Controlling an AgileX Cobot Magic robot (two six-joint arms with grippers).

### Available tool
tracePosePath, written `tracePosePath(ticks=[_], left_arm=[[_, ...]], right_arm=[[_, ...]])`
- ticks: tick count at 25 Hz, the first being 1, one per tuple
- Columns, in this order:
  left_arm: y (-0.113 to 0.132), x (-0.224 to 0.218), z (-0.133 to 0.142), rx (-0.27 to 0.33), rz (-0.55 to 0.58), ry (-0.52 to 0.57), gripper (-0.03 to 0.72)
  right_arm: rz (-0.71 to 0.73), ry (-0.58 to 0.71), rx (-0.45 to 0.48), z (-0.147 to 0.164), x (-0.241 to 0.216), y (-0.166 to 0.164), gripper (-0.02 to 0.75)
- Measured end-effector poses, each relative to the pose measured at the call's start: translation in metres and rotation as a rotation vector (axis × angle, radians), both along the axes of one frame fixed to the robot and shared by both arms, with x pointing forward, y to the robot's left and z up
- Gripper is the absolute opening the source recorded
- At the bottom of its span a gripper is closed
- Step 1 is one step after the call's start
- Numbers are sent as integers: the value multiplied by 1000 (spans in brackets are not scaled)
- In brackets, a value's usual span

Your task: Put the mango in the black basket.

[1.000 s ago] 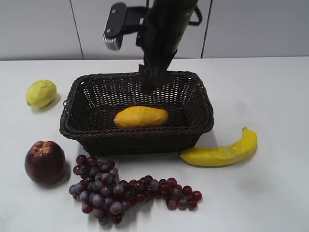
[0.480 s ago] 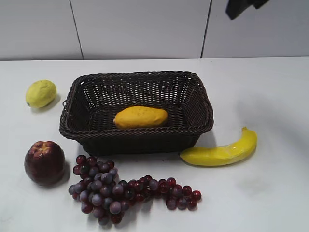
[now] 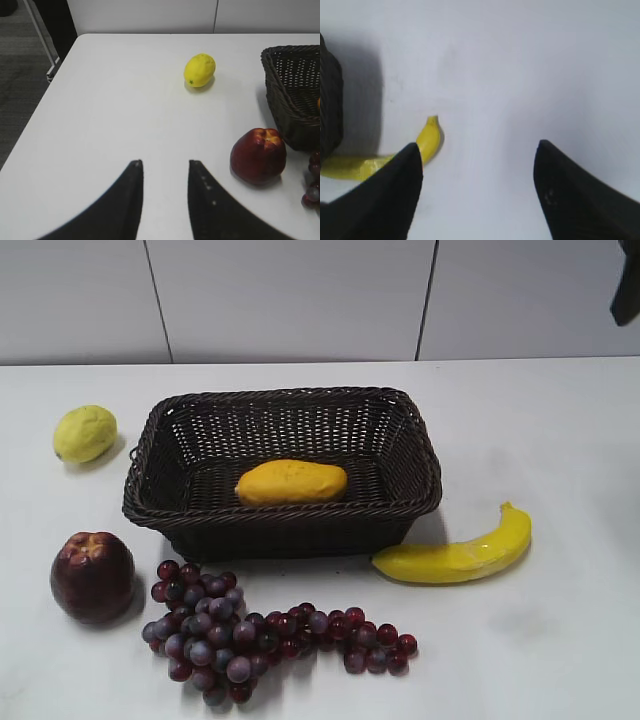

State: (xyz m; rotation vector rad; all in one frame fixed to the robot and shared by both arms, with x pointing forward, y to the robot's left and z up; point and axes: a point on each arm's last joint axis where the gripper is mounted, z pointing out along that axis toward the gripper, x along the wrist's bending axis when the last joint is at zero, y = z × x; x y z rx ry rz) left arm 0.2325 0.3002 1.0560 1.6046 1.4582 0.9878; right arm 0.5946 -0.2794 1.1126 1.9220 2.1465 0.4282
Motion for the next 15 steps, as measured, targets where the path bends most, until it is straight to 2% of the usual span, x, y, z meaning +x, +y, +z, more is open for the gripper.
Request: tracePosePath(ticks=[5, 15], left_arm=[[0, 0, 0, 0, 0, 0, 240], [0, 0, 0, 0, 0, 0, 240]], right_arm=[[-20, 77, 9, -16, -64, -6, 531], [-48, -79, 25, -31, -191, -10, 530]])
